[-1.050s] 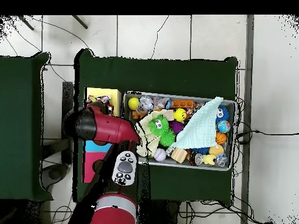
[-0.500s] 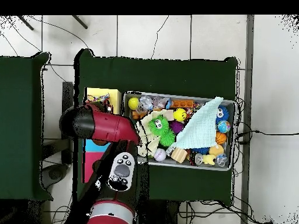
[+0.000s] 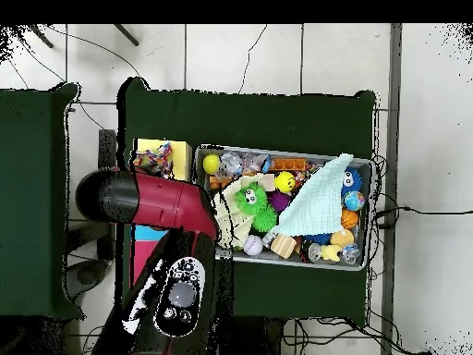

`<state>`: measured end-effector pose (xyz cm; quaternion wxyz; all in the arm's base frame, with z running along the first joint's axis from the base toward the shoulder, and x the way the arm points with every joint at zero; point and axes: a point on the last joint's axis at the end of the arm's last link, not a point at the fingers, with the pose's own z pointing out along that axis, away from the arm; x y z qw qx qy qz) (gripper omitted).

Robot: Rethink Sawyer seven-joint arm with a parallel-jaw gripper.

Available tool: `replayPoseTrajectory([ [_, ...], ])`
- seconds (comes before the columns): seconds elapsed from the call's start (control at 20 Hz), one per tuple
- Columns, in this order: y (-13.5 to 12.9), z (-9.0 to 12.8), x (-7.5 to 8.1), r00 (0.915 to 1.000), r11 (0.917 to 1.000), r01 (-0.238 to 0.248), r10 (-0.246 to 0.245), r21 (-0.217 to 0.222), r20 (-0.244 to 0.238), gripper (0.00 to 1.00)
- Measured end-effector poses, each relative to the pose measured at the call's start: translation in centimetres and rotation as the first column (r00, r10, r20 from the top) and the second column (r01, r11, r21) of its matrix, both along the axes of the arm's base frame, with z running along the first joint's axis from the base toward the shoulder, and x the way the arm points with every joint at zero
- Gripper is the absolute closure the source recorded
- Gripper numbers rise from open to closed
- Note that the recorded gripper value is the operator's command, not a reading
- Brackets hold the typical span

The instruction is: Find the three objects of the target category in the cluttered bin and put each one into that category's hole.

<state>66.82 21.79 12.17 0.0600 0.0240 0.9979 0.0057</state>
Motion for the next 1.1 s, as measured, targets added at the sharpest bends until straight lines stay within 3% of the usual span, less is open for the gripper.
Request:
replayPoseTrajectory([
  [0.45,0.0,1.9,0.1,1.0,1.0,0.0,0.0,0.004,0.001,0.0],
  [0.5,0.0,2.0,0.1,1.0,1.0,0.0,0.0,0.004,0.002,1.0],
  [1.1,-0.1,2.8,0.3,0.9999,1.0,0.001,-0.001,0.002,0.016,1.0],
])
